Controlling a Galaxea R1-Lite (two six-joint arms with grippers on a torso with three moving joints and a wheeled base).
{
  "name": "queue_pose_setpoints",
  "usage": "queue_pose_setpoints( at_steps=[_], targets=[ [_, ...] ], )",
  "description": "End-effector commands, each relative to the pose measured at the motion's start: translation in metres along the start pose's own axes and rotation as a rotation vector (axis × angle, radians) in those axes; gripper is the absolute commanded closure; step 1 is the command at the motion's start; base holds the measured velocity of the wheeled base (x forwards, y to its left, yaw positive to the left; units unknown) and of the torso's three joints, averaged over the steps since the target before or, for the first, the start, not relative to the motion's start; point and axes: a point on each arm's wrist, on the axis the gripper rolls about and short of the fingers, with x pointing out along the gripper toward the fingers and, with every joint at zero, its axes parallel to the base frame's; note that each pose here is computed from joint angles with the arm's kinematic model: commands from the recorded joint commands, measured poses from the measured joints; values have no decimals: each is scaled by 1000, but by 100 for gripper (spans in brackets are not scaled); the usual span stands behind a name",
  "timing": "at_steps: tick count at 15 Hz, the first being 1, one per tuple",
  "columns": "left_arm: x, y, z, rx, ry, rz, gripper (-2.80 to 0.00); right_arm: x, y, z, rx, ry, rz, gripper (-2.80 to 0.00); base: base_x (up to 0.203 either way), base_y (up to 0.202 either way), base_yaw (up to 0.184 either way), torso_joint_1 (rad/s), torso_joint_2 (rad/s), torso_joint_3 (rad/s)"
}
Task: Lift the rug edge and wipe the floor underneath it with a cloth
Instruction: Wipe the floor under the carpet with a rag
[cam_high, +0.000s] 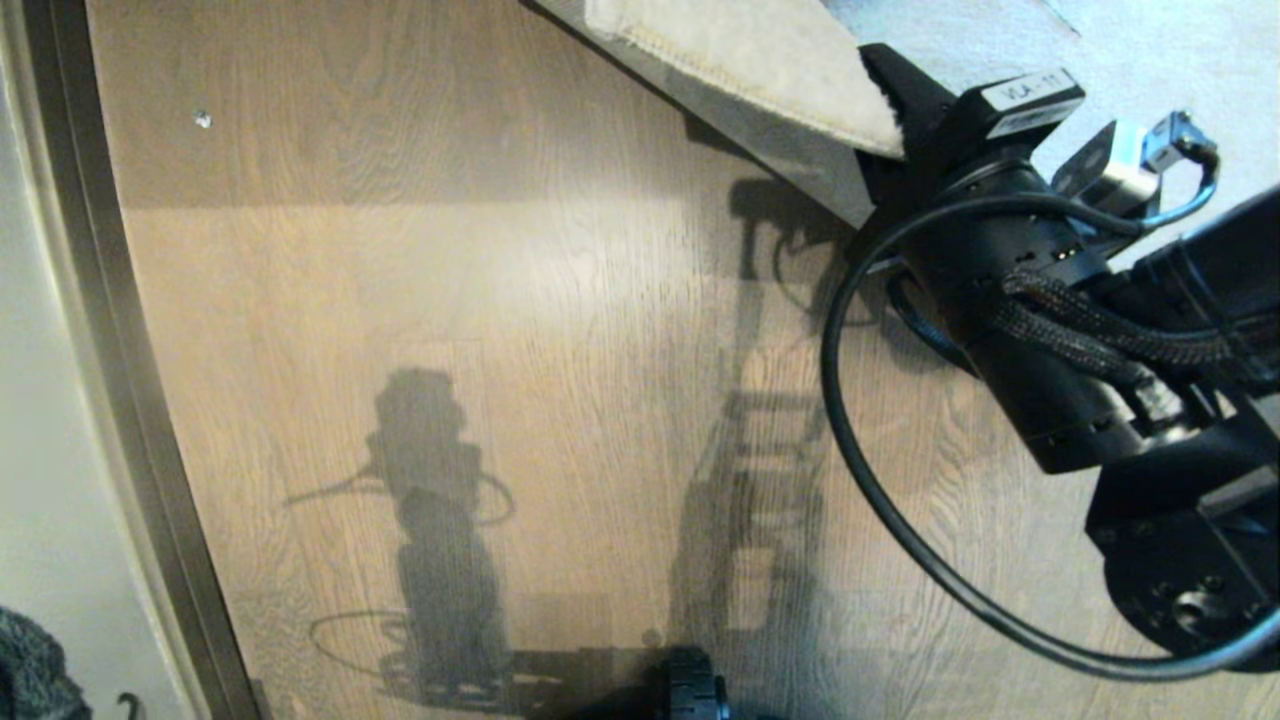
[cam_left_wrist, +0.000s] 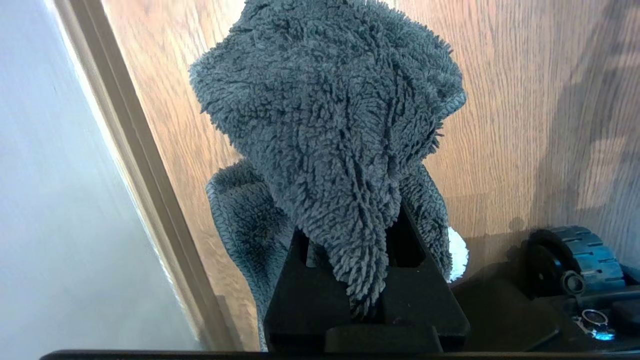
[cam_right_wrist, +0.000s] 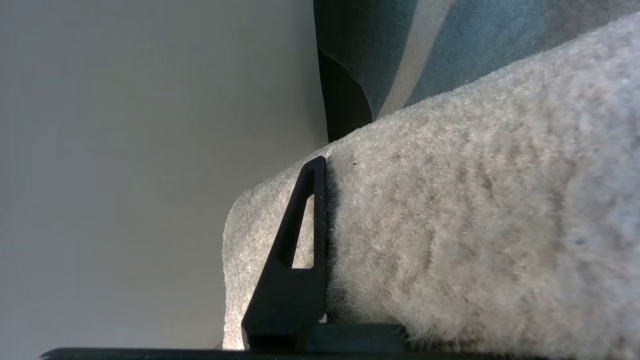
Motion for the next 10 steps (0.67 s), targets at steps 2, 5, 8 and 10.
queue_pose_setpoints(
  at_steps=[2, 5, 8, 10],
  targets=[
    [33, 5, 30, 34, 101, -67, 0, 0, 5, 3, 16, -22, 42, 0, 0, 0, 0, 0, 0, 0],
    [70, 8, 47, 64, 89, -142, 0, 1, 7, 6, 12, -30, 47, 0, 0, 0, 0, 0, 0, 0],
    [102, 1, 56, 81, 65, -263, 0, 1, 7, 6, 13, -31, 48, 0, 0, 0, 0, 0, 0, 0],
    [120, -10, 61, 89, 40, -349, 0, 1, 8, 6, 12, -32, 50, 0, 0, 0, 0, 0, 0, 0]
  ],
)
